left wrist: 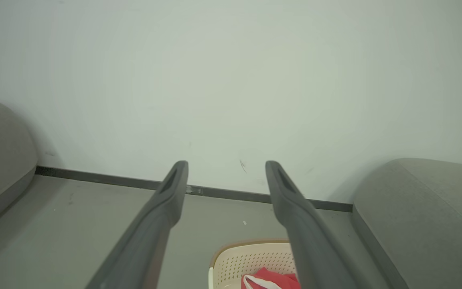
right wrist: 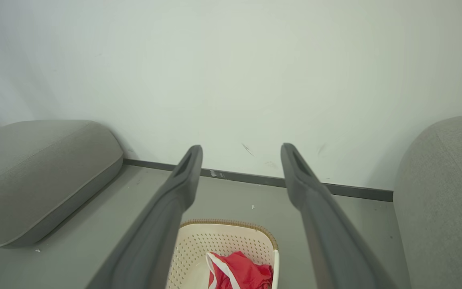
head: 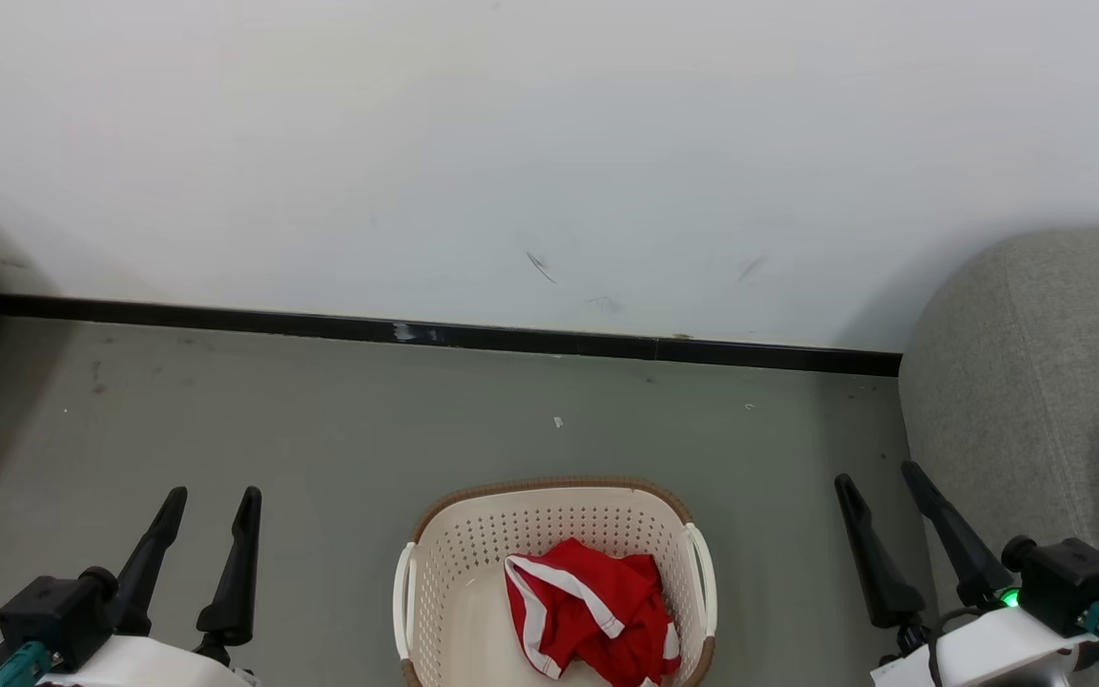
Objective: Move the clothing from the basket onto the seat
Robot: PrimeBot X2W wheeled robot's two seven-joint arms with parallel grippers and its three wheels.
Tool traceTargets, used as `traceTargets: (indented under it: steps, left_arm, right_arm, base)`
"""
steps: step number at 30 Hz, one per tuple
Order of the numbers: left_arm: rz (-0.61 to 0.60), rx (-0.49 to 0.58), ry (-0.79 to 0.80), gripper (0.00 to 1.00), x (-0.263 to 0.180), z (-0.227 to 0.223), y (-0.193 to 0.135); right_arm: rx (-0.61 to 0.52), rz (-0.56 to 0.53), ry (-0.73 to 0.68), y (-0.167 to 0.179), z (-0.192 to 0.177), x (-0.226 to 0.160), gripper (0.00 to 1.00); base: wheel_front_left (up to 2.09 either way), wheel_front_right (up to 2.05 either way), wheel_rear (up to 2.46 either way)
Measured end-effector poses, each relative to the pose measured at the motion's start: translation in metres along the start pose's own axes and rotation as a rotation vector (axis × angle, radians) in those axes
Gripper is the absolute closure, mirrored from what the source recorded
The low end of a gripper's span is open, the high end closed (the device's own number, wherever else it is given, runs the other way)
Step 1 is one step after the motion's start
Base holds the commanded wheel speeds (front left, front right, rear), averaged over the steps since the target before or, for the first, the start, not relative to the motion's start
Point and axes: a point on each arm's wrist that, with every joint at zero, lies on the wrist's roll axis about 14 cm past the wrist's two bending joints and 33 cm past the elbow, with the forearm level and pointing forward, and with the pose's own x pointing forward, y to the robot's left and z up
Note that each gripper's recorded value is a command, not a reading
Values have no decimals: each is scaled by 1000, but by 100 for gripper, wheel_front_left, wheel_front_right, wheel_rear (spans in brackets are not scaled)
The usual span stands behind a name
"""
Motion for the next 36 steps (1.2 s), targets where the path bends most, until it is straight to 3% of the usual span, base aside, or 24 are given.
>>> traceTargets:
  steps: [20,27,36]
  left_arm:
    - [-67,-29,71,0,13,-26,-14]
    - [-124,20,122,0,20,-42,-21]
    - [-182,9,180,0,32,-62,-30]
  right_arm:
    - [-37,-54,0,-19,-1,3,0]
    - [-38,-88,15,-28,-7,3,0]
    - [-42,-117,34,-36,-14,4,0]
  base:
    - [0,0,0]
    - [0,0,0]
    - [0,0,0]
